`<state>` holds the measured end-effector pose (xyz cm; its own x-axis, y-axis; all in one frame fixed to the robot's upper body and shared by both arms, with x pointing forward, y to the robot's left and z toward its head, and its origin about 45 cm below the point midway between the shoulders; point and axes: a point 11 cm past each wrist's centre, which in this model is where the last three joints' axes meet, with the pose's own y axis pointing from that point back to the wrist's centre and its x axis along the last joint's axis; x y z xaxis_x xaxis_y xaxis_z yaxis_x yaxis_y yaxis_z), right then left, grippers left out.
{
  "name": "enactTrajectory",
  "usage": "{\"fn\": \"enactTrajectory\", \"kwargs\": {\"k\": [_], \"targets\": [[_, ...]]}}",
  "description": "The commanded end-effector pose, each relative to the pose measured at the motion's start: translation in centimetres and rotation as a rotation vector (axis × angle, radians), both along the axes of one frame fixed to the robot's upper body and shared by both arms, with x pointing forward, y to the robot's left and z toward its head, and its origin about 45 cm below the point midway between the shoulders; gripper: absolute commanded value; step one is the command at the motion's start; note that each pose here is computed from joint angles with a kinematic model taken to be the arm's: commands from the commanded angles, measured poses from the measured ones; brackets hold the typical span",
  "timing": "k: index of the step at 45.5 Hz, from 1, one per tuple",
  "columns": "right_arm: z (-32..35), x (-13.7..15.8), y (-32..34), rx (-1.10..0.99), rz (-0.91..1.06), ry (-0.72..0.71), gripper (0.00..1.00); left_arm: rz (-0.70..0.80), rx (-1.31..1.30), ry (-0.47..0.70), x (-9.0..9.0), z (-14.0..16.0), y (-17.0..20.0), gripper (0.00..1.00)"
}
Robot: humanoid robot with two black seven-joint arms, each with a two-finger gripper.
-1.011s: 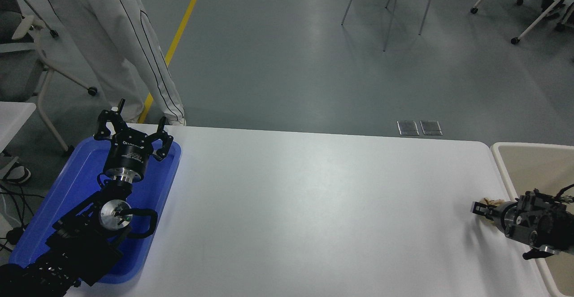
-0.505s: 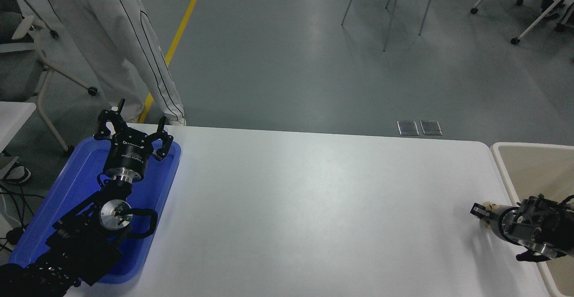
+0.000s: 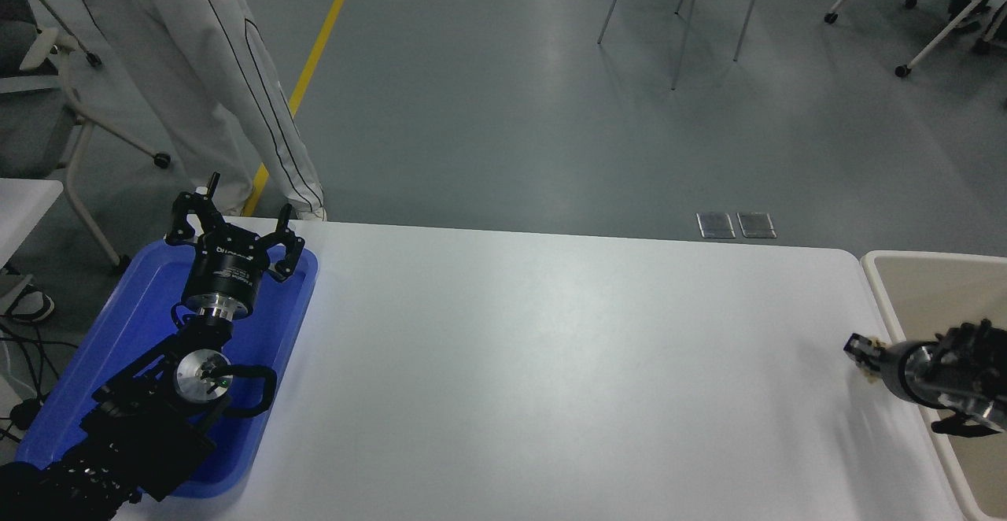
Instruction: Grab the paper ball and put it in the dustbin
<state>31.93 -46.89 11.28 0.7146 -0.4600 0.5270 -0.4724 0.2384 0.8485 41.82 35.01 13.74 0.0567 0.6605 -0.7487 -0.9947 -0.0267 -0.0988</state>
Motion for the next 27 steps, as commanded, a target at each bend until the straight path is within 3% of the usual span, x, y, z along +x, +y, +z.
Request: {"fn": "enactTrajectory", "kwargs": {"k": [1, 15, 27], "targets": [[3.9, -1.1, 1.0, -0.02, 0.12, 0.079, 0.0, -0.001, 0.001, 0.001, 0.0, 0.0, 0.0, 1.0], [12.0, -1.9, 2.1, 0.006, 0.202, 0.327, 0.0, 0.0, 0.0, 0.0, 0.0, 0.0, 0.0, 1.0], [18.3, -1.4, 4.3, 0.032, 0.252, 0.345, 0.0, -0.001, 0.001, 0.001, 0.0, 0.0, 0.0, 1.0]]}}
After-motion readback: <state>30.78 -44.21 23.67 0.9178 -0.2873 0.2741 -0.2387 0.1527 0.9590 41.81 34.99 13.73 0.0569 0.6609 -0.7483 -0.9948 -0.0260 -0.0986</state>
